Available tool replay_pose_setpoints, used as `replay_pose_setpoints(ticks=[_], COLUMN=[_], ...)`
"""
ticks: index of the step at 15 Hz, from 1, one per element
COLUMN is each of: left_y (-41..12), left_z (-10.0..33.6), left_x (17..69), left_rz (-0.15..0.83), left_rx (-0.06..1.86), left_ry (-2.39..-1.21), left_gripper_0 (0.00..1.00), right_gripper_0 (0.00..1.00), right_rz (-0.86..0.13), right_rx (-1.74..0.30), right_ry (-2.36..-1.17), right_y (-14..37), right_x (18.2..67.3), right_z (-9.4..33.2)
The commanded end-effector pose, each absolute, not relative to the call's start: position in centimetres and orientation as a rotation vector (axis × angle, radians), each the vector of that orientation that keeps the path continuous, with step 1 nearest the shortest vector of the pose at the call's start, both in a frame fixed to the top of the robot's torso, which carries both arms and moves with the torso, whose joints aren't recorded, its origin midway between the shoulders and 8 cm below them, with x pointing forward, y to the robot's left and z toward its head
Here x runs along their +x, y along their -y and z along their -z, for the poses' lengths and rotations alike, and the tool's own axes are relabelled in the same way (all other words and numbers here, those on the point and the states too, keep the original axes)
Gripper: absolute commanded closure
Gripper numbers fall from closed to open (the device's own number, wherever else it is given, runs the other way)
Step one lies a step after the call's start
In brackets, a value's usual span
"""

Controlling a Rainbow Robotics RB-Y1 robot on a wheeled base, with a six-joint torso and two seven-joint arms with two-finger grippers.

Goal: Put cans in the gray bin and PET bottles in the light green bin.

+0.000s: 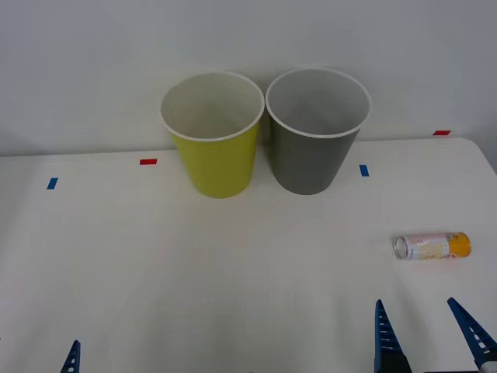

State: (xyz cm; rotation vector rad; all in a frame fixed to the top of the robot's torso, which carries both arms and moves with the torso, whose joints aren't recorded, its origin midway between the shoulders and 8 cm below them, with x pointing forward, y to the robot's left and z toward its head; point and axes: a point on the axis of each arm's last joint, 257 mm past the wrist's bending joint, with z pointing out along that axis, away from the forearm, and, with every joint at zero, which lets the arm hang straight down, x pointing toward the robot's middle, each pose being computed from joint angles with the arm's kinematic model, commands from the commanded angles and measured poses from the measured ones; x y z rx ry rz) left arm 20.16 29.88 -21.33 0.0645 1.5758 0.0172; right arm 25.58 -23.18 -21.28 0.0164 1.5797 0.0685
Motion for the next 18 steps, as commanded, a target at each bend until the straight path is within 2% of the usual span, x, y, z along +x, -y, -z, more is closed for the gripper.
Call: replay_pose_setpoints(ticks=[1,18], left_y=[-29.88,-29.88], left_z=[21.33,21.33], left_x=[20.16,20.16], left_rz=[-0.017,-0.017], left_rx=[0.065,0.065], left_ry=[-1.576,-1.576], left_gripper_0=[0.0,0.0], right_gripper_0=[0.0,0.0], right_rz=[-0.068,-0.068], right_rx=[0.016,0.016], right_ry=[-1.58,-1.58], right_y=[23.18,23.18], right_x=[25.58,25.58], right_z=[21.28,21.28])
